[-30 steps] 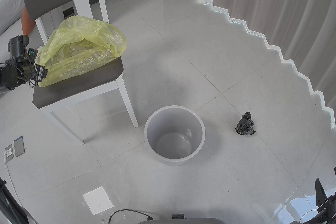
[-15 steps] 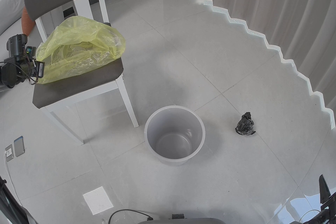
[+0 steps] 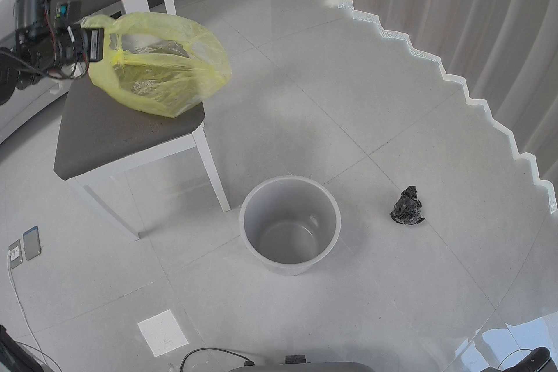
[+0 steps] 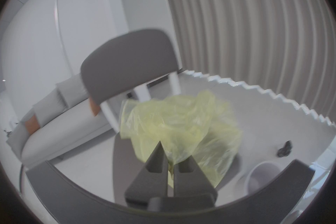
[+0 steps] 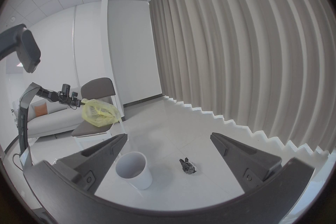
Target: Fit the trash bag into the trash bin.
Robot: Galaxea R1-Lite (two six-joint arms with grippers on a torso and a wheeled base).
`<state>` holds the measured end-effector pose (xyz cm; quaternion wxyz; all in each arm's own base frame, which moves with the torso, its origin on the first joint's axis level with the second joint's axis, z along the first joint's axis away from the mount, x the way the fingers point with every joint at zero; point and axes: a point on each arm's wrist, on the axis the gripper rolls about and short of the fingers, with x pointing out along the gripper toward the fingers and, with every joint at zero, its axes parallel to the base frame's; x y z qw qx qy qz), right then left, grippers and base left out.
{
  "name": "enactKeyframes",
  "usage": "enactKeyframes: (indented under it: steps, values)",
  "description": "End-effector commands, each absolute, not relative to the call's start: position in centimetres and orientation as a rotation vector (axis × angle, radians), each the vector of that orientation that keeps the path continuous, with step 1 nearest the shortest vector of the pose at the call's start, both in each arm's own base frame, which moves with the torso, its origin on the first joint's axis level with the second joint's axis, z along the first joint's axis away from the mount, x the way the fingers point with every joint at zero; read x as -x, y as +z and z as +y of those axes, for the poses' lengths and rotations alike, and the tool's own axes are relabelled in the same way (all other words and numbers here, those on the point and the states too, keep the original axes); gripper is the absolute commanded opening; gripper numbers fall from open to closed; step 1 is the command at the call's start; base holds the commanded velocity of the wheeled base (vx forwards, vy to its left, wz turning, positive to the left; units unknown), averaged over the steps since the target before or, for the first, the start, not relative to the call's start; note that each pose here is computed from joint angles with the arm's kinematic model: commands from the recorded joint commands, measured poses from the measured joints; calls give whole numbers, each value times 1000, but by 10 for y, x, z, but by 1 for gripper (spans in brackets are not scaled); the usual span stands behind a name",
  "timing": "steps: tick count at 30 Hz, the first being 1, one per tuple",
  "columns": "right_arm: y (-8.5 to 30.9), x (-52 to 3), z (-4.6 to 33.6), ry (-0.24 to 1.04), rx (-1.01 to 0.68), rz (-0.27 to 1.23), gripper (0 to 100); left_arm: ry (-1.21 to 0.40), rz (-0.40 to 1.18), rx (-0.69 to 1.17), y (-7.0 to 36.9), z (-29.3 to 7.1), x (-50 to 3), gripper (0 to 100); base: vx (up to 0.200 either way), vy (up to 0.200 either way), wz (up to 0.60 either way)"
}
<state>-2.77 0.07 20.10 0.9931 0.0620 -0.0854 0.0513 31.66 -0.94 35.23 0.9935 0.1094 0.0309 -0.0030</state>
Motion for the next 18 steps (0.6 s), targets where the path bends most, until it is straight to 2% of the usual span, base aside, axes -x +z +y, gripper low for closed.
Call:
enactKeyframes:
  steps: [1,3,4,7,18]
  values:
    - [249,-16,4,191,-111,-66,100,-289,-196,-174,432,-82,-216,0,0,0,0]
    - [254,-22,4,203,-106,-52,100,-323,-229,-163,441,-94,-206,0,0,0,0]
    - [261,-34,5,220,-97,-29,100,-368,-263,-154,452,-111,-192,0,0,0,0]
    - [270,-55,7,242,-94,17,100,-430,-261,-168,457,-128,-177,0,0,0,0]
    - [288,-124,13,280,-107,141,100,-583,-292,-383,452,-150,-134,0,0,0,0]
